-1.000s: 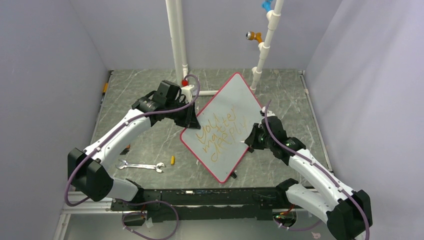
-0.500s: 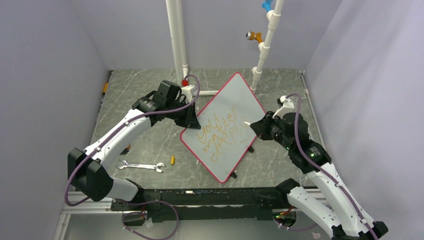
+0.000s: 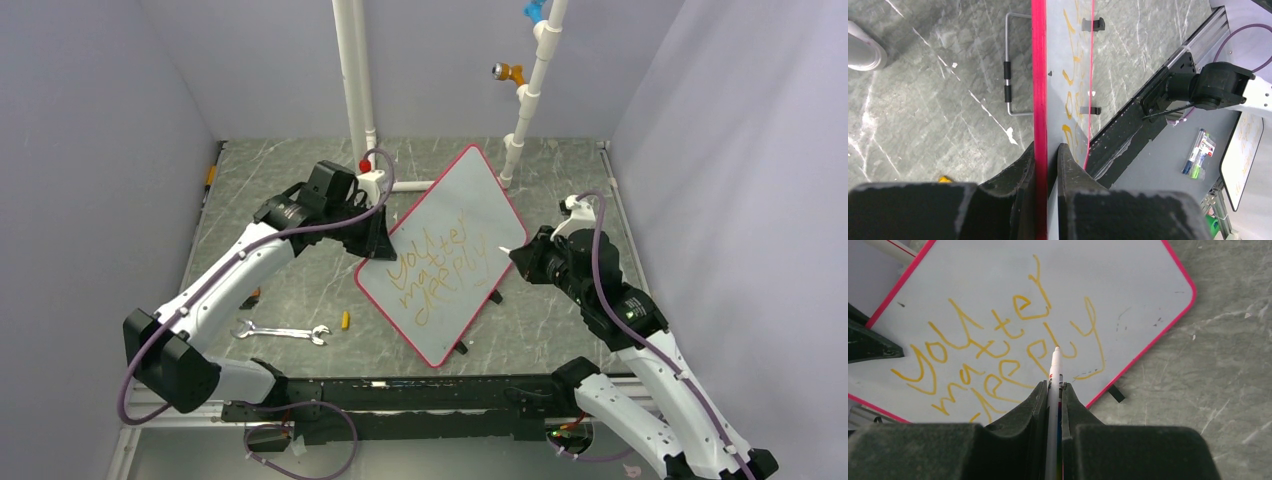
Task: Write a sentence on the whiteboard
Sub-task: Place the whiteboard at the center of the board.
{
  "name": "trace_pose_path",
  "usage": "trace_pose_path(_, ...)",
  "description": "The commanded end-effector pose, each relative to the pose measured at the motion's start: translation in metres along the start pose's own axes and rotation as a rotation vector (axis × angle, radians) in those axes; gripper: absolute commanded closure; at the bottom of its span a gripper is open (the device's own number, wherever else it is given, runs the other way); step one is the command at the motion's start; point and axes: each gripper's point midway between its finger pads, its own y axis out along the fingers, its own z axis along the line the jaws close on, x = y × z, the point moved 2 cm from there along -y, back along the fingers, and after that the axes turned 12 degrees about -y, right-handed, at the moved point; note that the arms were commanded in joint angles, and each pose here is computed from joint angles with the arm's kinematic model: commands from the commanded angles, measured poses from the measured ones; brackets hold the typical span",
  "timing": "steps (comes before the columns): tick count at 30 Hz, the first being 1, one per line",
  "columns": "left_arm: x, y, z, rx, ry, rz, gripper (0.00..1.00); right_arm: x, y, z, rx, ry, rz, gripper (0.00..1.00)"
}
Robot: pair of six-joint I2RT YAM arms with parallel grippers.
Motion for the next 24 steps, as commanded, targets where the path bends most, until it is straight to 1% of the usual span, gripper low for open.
trace_pose_path(1,0.005,-0.020,0.013,0.089,0.091,-0.090,1.00,0.009,-0.003,-0.002,-0.011,-0.015,-0.042,1.00)
trace_pose_path(7,-0.011,-0.030,0.006,0.035,0.050,-0.099,1.00,0.006,-0.002,-0.003,-0.017,-0.019,-0.034,1.00)
trace_pose_path(10,-0.021,-0.026,0.005,-0.003,0.026,-0.091,1.00,0.004,-0.002,-0.005,-0.023,-0.020,-0.034,1.00)
trace_pose_path(15,-0.029,-0.003,0.021,0.023,-0.011,-0.073,1.00,-0.002,0.002,-0.004,-0.013,-0.013,-0.028,1.00)
trace_pose_path(20,-0.034,0.006,0.035,0.069,0.012,-0.035,1.00,-0.002,0.002,-0.003,-0.007,-0.013,-0.026,1.00)
trace_pose_path(24,-0.040,0.011,0.043,0.094,0.025,-0.007,0.96,-0.003,0.005,-0.002,-0.003,-0.018,-0.019,1.00)
